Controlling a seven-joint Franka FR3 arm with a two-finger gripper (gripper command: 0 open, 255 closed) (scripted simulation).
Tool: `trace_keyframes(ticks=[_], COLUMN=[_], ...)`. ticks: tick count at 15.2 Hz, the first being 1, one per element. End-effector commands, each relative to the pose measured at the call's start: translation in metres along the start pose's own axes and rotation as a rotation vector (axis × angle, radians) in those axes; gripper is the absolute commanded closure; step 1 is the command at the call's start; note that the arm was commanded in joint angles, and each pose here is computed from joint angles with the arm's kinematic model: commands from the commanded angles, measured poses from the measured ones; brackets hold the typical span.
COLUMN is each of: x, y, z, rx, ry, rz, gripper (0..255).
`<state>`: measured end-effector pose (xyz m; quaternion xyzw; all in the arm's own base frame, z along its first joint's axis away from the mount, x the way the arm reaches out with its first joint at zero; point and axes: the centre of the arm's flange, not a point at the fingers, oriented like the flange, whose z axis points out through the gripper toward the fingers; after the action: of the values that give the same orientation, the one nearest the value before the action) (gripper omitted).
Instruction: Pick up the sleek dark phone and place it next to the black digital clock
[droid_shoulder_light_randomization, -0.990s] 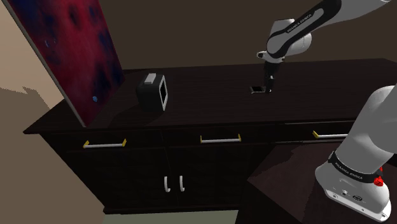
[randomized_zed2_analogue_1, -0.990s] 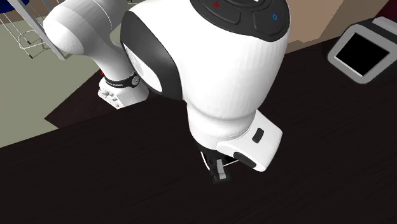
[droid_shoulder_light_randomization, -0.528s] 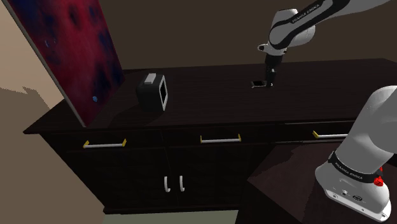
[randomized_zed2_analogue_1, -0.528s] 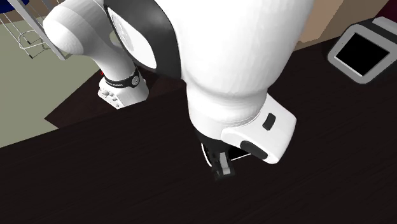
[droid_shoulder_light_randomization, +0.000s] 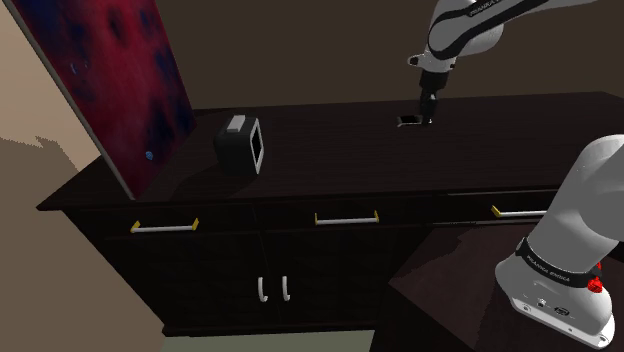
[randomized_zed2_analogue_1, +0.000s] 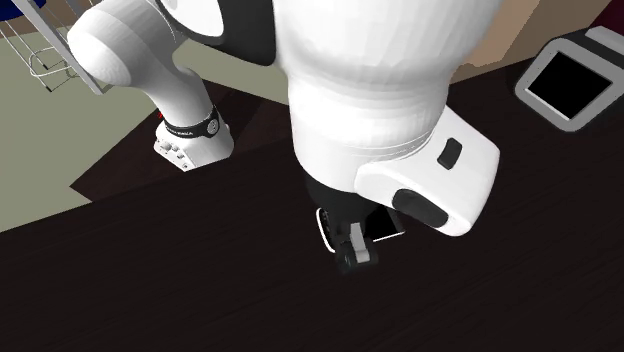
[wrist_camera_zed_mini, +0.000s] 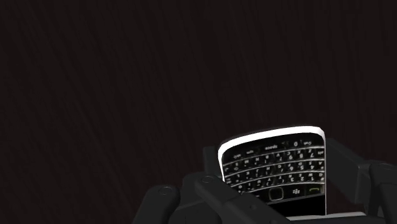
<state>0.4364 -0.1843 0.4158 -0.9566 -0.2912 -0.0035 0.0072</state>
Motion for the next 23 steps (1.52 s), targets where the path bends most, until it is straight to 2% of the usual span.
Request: trace_keyframes(ticks=[1, 23], x=[0.0, 0.001], y=[-0.001, -0.002], z=[-0.011, -0.127], rx=[0.0, 0.0], ry=[0.0, 0.0], rz=[0.0, 0.0], gripper=[255, 255])
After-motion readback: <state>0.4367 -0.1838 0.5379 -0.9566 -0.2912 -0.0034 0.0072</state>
